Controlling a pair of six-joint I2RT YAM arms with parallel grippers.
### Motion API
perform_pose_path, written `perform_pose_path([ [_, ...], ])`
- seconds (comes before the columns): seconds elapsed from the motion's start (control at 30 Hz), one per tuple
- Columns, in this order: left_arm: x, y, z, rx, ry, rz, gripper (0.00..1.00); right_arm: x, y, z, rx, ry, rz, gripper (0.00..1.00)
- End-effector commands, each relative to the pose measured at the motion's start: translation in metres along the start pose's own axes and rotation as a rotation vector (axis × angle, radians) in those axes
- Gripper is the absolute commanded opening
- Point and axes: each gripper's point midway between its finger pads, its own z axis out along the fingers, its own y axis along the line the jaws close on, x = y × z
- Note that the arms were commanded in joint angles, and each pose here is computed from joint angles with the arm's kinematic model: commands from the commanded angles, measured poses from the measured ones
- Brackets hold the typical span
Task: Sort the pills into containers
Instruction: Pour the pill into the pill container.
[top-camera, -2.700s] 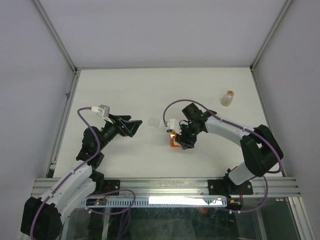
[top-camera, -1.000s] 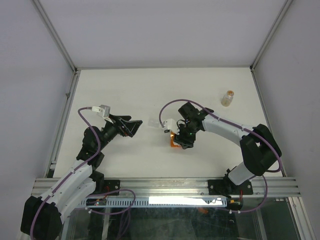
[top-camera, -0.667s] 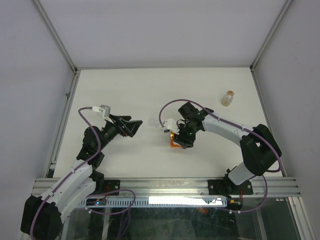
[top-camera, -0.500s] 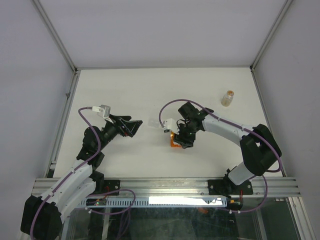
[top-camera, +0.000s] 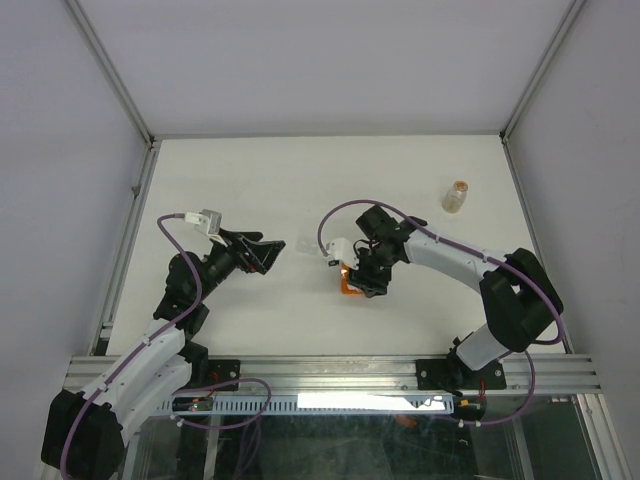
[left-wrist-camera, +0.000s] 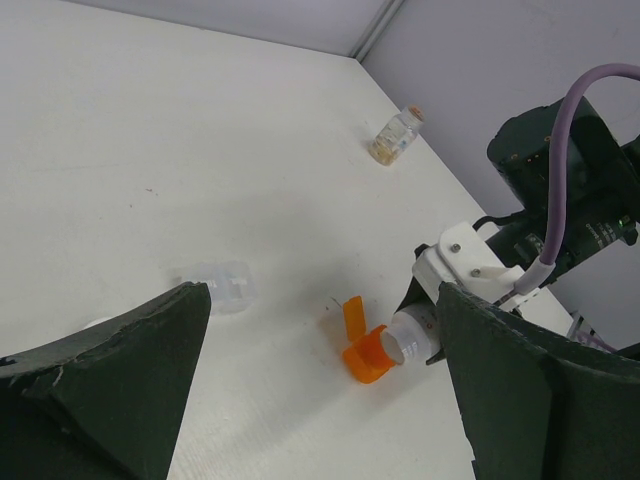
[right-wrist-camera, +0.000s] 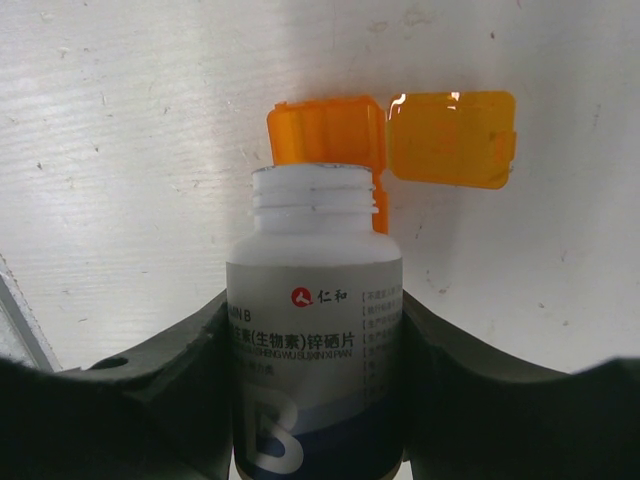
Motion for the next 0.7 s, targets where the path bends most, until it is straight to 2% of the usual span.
perform_pose_path([
  [0.0,-0.014,-0.004,0.002,0.018,-0.047,0.042,0.99,-0.015,-0.003,-0.01,0.018,-0.038,-0.017,0.0],
  [0.1,-0.015,-0.004,0.002,0.017,-0.05,0.041,0.99,-0.013,-0.008,-0.006,0.063,-0.042,-0.034,0.0],
  [0.2,-0.014,-0.004,0.002,0.017,-0.046,0.041,0.99,-0.018,0.001,-0.01,0.009,-0.051,-0.024,0.0],
  [0.27,-0.014,-0.004,0.002,0.017,-0.049,0.041,0.99,-0.013,-0.008,-0.007,0.067,-0.037,-0.036,0.0],
  [0.33,-0.014,-0.004,0.002,0.018,-0.045,0.041,0.99,-0.019,0.0,-0.011,0.017,-0.049,-0.028,0.0],
  [0.4,-0.014,-0.004,0.002,0.018,-0.049,0.04,0.99,-0.015,-0.008,-0.008,0.071,-0.045,-0.04,0.0],
  [0.5,-0.014,-0.004,0.002,0.019,-0.047,0.042,0.99,-0.02,0.003,-0.012,0.008,-0.053,-0.028,0.0],
  [0.57,-0.014,-0.004,0.002,0.017,-0.048,0.04,0.99,-0.015,-0.01,-0.009,0.087,-0.045,-0.043,0.0],
  [0.63,-0.014,-0.004,0.003,0.018,-0.044,0.041,0.99,-0.023,0.004,-0.014,0.007,-0.056,-0.026,0.0],
  [0.67,-0.013,-0.004,0.003,0.018,-0.043,0.04,0.99,-0.025,0.002,-0.013,0.021,-0.071,-0.034,0.0],
])
